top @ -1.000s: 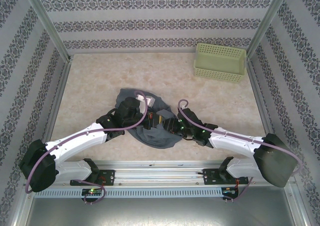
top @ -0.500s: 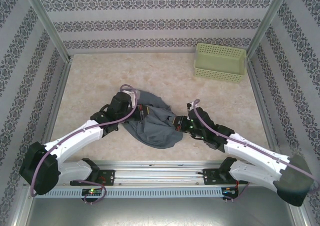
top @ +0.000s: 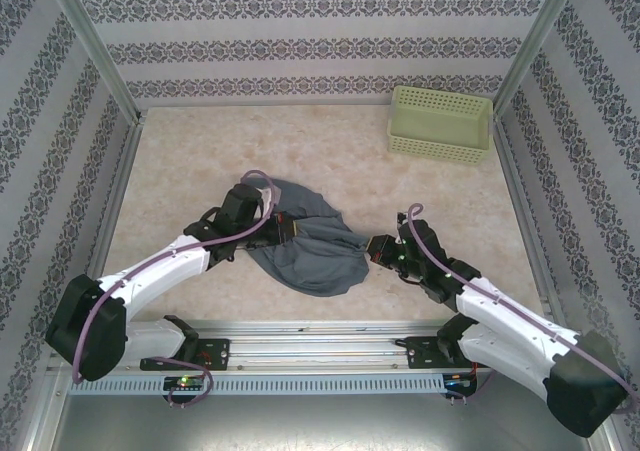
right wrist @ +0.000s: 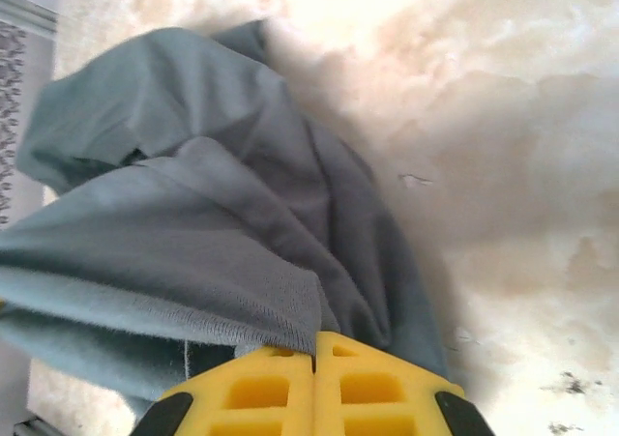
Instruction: Fold the inside-out t-shirt
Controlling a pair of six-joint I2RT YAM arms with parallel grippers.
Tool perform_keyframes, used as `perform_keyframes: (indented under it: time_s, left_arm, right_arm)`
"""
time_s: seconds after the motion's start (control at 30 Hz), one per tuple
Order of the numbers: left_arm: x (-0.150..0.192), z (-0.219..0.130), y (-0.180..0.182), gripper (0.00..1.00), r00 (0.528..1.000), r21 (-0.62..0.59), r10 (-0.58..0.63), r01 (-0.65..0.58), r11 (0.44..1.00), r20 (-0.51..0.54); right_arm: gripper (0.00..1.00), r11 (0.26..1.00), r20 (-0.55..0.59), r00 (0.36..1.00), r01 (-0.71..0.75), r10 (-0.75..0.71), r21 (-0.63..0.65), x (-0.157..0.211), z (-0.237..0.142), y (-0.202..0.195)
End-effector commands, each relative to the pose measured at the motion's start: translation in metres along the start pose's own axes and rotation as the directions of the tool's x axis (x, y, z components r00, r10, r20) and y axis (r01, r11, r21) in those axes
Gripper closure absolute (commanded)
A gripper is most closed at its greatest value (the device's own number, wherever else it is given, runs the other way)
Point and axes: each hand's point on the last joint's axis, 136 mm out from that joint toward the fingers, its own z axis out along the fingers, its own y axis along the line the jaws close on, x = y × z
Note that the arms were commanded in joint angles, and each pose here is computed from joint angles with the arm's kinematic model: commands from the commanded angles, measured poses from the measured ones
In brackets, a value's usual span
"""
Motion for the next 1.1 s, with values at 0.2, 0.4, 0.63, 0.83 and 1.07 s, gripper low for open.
perform_keyframes:
  time_s: [0.2,0.4,0.63,0.83,1.07]
  left_arm:
    - [0.011,0.008,-0.078,1.0,0.984,0.153,0.177,-0.174,0.973,-0.002]
    - [0.013,0.015,-0.097,1.0,0.983,0.186,0.184,-0.182,0.966,0.006]
    - [0.014,0.009,-0.108,1.0,0.98,0.206,0.197,-0.195,0.959,0.009]
    - [0.015,0.005,-0.107,1.0,0.98,0.197,0.199,-0.198,0.96,0.011]
    - [0.012,-0.001,-0.106,1.0,0.978,0.176,0.208,-0.209,0.962,0.022]
  right_arm:
    - [0.46,0.959,0.002,0.994,0.108,-0.112,0.261,-0.01,-0.031,-0.023]
    - [0.34,0.934,-0.052,0.981,0.192,-0.185,0.302,0.011,-0.032,-0.009]
    - [0.23,0.901,-0.091,0.973,0.232,-0.213,0.368,0.012,-0.002,-0.001]
    - [0.12,0.893,-0.091,0.966,0.26,-0.244,0.368,-0.006,0.023,0.023]
    - [0.19,0.83,-0.149,0.967,0.254,-0.207,0.496,-0.005,0.036,-0.005]
